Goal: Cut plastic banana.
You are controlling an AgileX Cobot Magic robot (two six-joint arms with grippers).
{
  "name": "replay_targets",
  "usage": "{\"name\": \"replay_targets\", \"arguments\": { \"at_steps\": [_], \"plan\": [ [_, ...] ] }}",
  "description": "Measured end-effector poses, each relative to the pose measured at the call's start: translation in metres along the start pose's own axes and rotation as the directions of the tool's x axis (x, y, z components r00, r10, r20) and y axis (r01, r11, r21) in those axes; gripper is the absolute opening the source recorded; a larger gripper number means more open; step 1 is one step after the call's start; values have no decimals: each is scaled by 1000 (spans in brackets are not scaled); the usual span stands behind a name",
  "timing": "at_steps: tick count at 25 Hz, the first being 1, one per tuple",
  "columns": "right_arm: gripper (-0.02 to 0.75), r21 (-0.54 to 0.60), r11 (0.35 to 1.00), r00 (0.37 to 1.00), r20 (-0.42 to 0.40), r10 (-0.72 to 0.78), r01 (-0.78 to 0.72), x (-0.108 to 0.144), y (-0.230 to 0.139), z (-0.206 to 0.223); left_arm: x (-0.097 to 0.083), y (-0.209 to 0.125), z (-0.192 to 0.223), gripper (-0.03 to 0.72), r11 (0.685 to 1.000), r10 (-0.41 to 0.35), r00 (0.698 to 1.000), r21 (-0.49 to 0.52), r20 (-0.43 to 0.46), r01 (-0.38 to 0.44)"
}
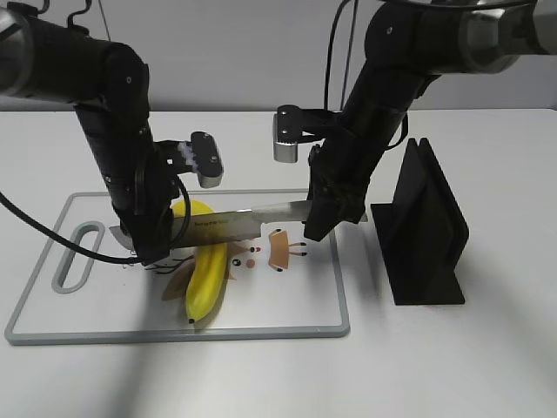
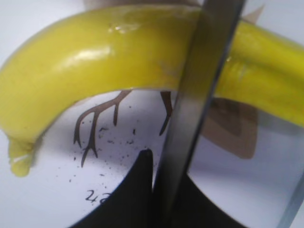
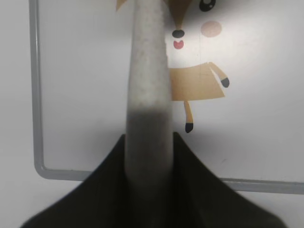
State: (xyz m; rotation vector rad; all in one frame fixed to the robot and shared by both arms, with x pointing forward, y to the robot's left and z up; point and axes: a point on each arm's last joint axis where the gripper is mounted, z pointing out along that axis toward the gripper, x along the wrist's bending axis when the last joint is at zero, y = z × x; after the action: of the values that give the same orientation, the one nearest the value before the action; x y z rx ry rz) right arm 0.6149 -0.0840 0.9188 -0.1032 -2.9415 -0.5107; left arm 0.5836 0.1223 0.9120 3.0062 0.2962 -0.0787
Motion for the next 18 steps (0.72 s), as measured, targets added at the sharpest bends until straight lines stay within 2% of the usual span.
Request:
{"name": "replay_targets", "arguments": {
  "at_steps": [6,12,18],
  "plan": [
    [166,-5,1000,1000,18,-17,17,6,6,-17,-5,-1,-22,11,1000,14,999,-15,-40,-15],
    [166,-56,996,992,107,-62,69,16,23,-64,-16,-4,-78,6,997,52,986,-49,-160,-60],
    [167,-82,992,985,149,-84,97,23,30,-84,-28,-9,-114,4,994,65,969,-75,-238,-85]
  ]
}}
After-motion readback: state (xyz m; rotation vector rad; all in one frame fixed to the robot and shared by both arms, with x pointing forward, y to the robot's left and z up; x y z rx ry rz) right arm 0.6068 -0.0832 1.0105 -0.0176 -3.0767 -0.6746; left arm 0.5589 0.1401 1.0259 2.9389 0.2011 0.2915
